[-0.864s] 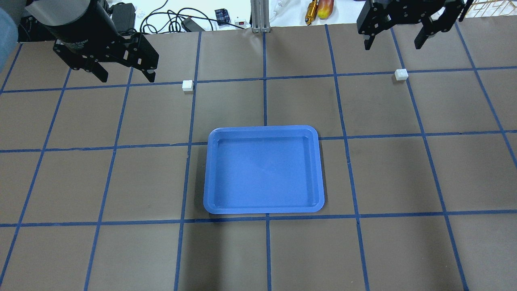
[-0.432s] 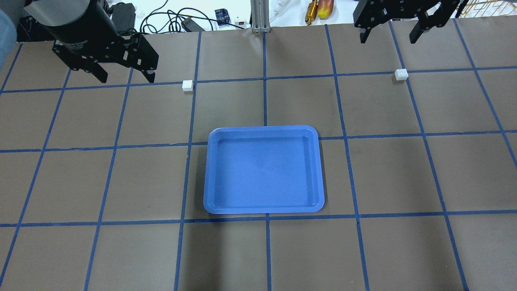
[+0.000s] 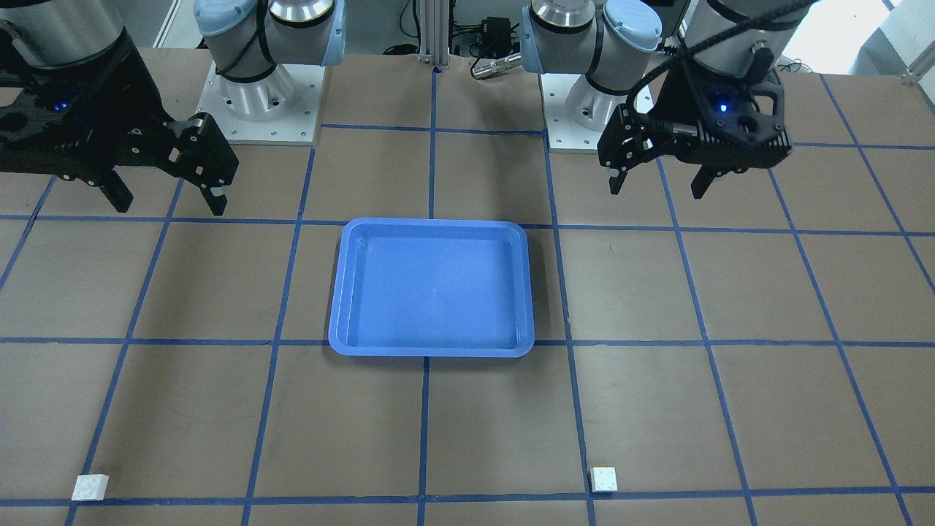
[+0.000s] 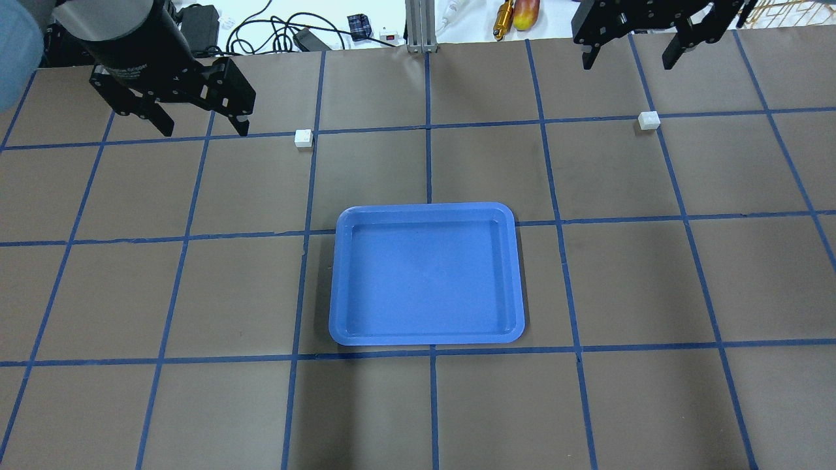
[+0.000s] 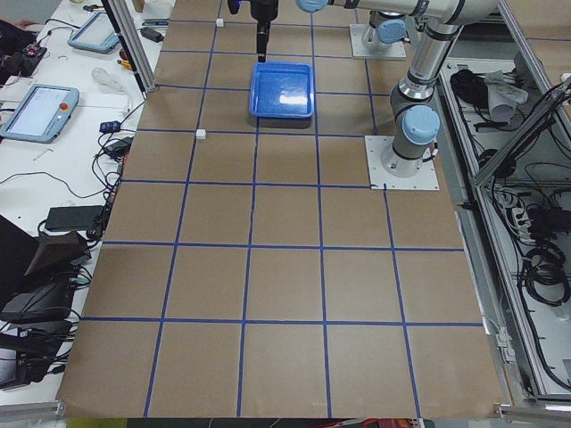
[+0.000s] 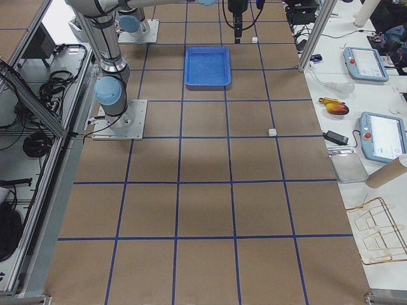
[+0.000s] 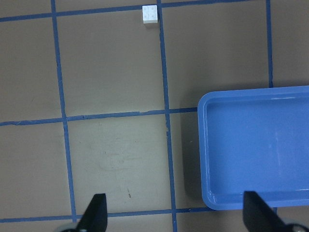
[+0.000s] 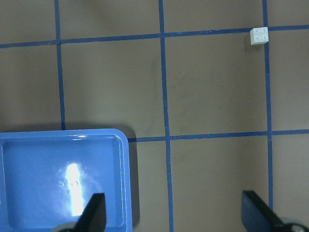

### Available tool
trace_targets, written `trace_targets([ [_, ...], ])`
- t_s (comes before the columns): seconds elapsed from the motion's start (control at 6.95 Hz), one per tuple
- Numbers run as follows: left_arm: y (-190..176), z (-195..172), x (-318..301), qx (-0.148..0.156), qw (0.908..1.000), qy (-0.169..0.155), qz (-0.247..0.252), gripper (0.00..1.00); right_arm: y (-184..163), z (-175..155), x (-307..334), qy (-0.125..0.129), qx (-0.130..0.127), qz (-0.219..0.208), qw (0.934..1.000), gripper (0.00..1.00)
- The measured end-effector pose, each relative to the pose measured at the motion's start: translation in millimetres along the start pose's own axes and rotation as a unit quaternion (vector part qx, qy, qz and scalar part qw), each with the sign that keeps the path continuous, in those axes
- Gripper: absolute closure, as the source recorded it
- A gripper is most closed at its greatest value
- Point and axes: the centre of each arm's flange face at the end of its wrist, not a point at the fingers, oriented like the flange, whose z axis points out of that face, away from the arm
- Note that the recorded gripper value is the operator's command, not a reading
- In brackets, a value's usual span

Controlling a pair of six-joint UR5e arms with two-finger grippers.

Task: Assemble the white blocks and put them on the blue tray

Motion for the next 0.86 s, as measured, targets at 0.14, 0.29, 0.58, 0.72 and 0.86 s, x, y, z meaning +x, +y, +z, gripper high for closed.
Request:
trace_targets([
  [0.14, -31, 20, -2, -0.004, 1.0, 0.002, -0.007, 0.0, 1, 2, 0, 0.0, -0.003, -0.006, 1.0, 0.0],
  [0.29, -66, 39, -4, -0.006, 1.0, 0.003, -0.006, 0.0, 3, 3, 1, 0.001, -0.007, -0.023, 0.9997, 0.0],
  [0.58, -142, 110, -10, 0.008, 1.0, 0.003, 0.0, 0.0, 16, 13, 4, 0.004, -0.02, -0.076, 0.9969, 0.0],
  [0.72, -169, 151, -15, 0.014, 0.9999, 0.002, 0.005, 0.0, 21, 19, 11, 0.006, -0.027, -0.125, 0.9917, 0.0],
  [0.86, -191, 189, -20, 0.017, 0.9998, 0.0, 0.009, 0.0, 20, 22, 24, 0.005, -0.03, -0.17, 0.9849, 0.0],
])
